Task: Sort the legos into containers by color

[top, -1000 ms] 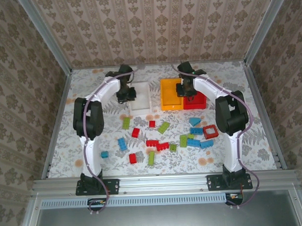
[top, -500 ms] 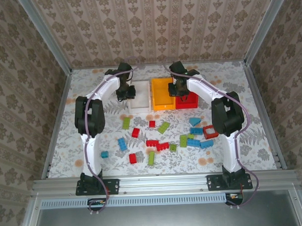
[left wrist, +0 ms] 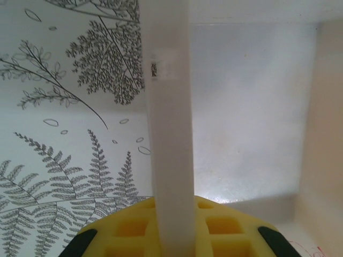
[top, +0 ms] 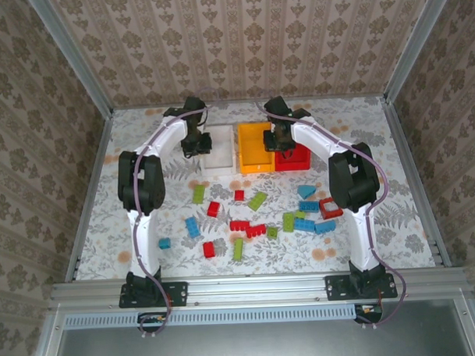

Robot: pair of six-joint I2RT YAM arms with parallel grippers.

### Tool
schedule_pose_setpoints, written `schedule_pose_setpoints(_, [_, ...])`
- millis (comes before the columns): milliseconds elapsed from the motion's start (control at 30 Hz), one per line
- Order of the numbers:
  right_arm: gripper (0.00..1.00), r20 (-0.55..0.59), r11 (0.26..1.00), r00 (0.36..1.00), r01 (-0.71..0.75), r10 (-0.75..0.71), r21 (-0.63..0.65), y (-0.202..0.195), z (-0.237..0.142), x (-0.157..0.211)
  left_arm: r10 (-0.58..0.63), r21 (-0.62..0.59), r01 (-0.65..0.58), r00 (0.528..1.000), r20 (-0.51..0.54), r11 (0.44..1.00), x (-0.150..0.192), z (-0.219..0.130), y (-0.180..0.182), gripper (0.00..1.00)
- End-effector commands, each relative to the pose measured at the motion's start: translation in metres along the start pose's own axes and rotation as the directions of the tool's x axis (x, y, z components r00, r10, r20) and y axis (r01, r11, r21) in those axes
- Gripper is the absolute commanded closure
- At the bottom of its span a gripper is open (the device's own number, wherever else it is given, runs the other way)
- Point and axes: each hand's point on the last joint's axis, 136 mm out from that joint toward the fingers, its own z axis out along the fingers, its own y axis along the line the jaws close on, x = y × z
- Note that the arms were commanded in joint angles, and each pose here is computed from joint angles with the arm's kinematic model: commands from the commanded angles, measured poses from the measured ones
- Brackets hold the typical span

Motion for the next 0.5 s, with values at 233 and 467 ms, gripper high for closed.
schedule_pose_setpoints(233, [0.60, 0.004, 1.000, 1.000, -0.010, 0.010, 0.014, -0.005, -0.011, -0.005, 0.011, -0.011, -0.011, 1.000, -0.002, 1.000, -0.002, -0.004, 0.000, 0.95])
schedule_pose_setpoints(467, [0.48, 0.071, 1.000, 0.997, -0.018, 0.018, -0.008, -0.001, -0.044, -0.019, 0.004, -0.022, -0.003, 0.999, 0.039, 1.000, -0.006, -0.028, 0.000, 0.67])
